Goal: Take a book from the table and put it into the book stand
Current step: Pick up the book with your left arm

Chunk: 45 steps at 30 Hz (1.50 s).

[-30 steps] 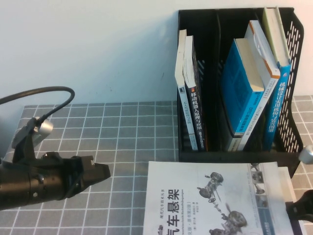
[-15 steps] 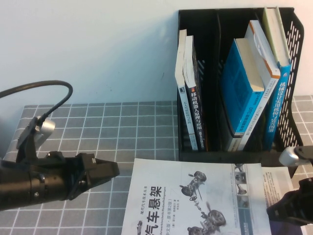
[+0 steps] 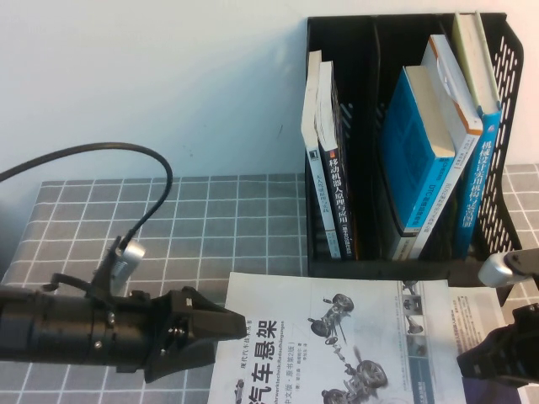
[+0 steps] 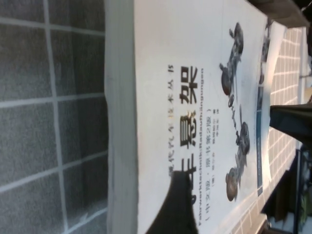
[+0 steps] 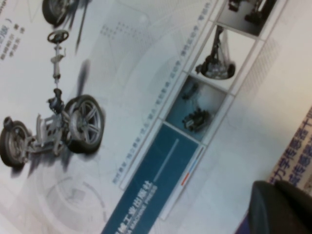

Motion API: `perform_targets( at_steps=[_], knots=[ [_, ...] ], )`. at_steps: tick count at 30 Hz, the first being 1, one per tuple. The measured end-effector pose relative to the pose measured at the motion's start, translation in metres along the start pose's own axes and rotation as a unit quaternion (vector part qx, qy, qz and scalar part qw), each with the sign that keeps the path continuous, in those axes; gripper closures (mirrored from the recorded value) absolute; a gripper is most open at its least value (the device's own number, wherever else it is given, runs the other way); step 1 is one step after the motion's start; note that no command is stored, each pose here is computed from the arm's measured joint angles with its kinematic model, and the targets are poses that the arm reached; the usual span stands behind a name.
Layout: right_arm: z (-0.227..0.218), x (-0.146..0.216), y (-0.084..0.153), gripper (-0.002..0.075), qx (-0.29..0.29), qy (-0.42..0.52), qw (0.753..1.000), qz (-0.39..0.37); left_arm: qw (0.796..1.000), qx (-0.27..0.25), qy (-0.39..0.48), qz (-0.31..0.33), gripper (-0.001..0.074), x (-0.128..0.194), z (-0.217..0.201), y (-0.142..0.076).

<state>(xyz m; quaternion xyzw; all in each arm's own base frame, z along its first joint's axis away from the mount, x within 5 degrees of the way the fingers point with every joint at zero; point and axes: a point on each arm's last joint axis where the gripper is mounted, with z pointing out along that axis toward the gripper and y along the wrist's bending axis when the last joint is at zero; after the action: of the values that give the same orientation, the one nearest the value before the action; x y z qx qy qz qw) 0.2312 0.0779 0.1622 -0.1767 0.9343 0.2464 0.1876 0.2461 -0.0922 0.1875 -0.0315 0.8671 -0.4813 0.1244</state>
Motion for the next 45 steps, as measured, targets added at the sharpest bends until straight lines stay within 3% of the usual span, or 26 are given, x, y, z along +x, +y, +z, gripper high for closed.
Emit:
perform_targets(
  at_steps=[6,17,31,45],
  knots=[
    [0.0,0.0,0.0,0.0729,-0.001,0.001,1.0,-0.005,1.0,0.014,0.025,0.0,0.0177,-0.013,0.009,0.01],
    [0.0,0.001,0.0,0.0729,0.001,0.003,1.0,-0.013,0.998,0.046,0.02,-0.031,0.0175,-0.037,-0.013,0.042],
    [0.0,0.001,0.0,0.0729,0.001,0.003,1.0,-0.014,0.992,0.075,0.046,-0.085,0.0176,-0.033,0.026,0.083],
    [0.0,0.001,0.0,0.0729,0.001,0.003,1.0,-0.014,0.991,0.085,0.092,-0.036,0.0186,-0.018,0.055,0.065]
  ],
)
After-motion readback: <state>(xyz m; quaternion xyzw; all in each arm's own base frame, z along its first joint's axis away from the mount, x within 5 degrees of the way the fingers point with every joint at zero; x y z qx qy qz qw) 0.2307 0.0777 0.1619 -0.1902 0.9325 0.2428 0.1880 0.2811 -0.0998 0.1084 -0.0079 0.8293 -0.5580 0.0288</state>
